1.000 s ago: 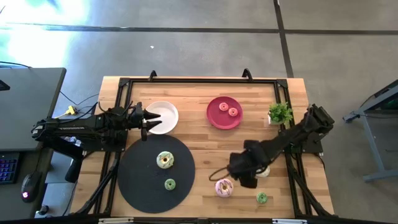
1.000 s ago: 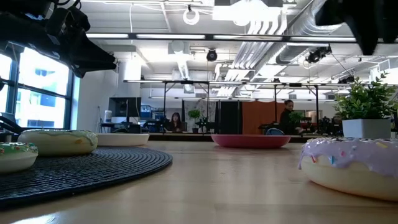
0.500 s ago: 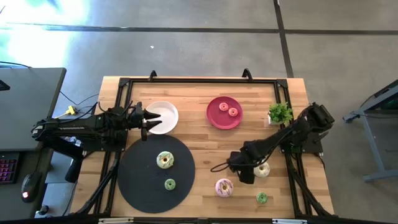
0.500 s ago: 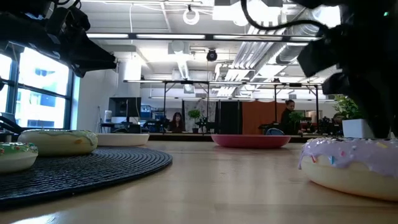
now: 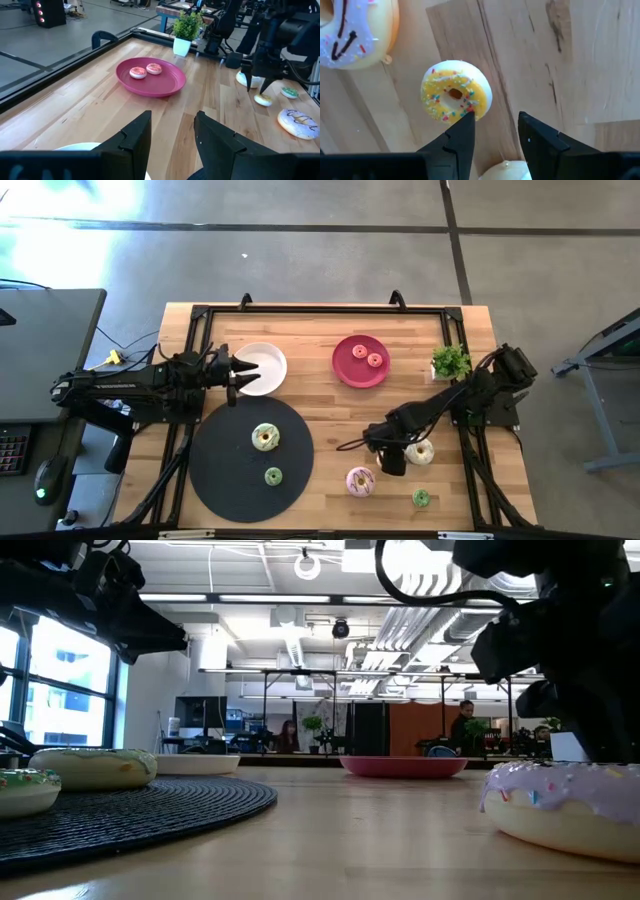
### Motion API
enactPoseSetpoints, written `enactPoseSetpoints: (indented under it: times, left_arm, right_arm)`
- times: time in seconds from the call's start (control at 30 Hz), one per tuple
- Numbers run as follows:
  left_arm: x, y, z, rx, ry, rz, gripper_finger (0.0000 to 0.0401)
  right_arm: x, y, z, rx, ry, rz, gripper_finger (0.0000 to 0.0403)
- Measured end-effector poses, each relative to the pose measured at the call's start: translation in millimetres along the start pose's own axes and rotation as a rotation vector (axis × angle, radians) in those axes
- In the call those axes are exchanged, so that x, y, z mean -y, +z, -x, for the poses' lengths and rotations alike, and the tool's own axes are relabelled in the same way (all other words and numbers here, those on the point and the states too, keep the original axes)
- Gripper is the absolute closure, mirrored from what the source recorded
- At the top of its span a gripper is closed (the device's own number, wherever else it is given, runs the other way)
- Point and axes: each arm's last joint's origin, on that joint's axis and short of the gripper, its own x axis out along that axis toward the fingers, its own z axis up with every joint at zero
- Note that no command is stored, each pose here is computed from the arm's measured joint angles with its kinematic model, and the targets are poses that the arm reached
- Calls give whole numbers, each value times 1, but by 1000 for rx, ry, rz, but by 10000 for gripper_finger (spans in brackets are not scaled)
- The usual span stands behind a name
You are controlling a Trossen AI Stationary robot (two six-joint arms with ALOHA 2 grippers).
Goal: Pick & Place donuts
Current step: Put the small yellow donut on the pink plate
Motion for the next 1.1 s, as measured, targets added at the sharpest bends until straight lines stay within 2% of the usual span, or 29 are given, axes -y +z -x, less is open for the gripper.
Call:
enactPoseSetpoints:
  times: [0.17,0.5,1.1]
  left_arm:
    - [0,0,0,0,0,0,259]
    - [0,0,0,0,0,0,259]
    - [0,0,0,0,0,0,259]
  right_arm:
    - [-2,3,0,3,51,-47,263]
    - [-7,10,1,91,90,-28,263]
    - [-15,2,-3,122,22,63,263]
